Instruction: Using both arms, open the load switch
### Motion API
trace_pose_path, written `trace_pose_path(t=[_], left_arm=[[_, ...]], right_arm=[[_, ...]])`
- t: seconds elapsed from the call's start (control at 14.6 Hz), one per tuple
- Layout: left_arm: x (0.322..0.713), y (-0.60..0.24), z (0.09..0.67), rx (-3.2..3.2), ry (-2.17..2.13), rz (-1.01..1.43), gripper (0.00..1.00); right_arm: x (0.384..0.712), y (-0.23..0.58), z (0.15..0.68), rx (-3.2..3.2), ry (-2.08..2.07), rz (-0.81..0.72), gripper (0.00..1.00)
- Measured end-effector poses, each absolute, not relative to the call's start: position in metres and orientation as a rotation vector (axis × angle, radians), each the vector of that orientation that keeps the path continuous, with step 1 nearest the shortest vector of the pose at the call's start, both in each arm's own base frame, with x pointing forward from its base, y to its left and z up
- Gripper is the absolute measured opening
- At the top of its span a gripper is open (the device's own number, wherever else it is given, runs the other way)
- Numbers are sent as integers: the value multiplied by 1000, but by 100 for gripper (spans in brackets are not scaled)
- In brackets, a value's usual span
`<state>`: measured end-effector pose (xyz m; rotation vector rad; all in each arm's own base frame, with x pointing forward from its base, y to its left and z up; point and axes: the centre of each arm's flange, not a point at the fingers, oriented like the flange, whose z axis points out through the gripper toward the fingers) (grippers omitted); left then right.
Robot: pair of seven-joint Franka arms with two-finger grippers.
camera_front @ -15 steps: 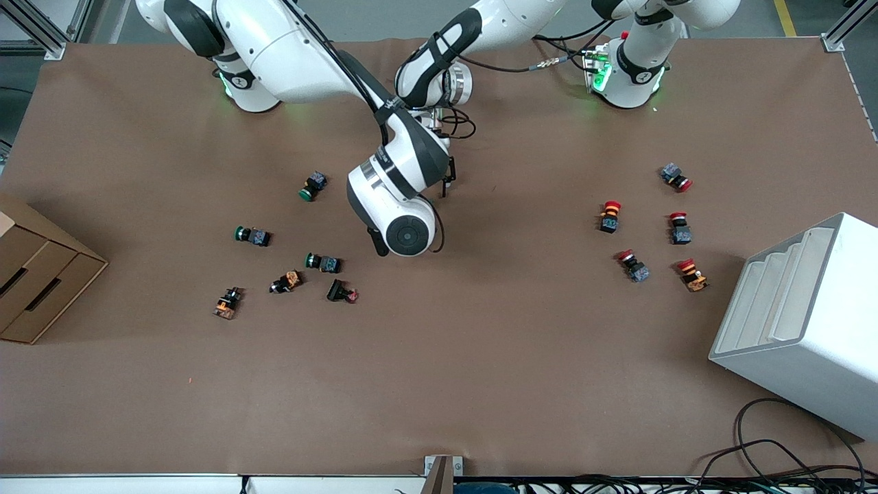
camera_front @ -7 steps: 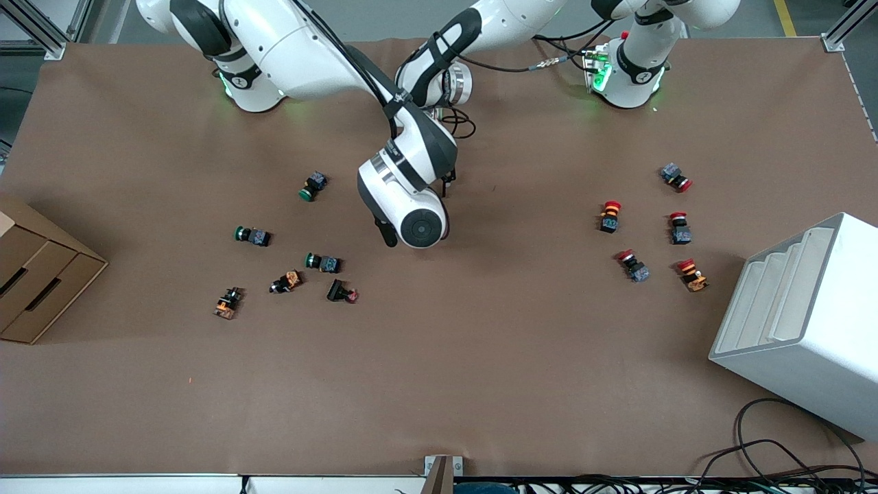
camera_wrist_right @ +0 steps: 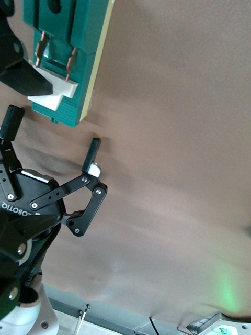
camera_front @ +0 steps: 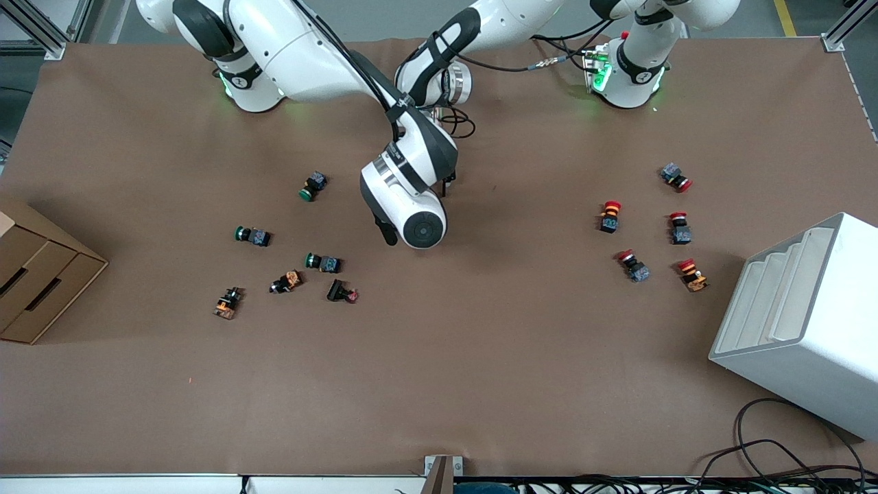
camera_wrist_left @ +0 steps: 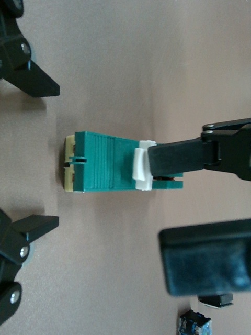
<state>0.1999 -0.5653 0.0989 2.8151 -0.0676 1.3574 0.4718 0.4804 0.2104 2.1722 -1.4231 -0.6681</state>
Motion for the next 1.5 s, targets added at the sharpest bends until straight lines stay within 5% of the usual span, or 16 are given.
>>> trace_pose_path(t=[0.55, 1.09, 1.5], left_arm=[[200, -565, 99, 2815, -68, 1358, 100], [200, -565, 99, 2814, -67, 1358, 100], [201, -570, 101, 2822, -35, 1336, 100]], right_arm=[[479, 478, 210, 2189, -1426, -662, 100], [604, 343, 327, 2714, -964, -545, 100], [641, 176, 423, 2945, -433, -485, 100]])
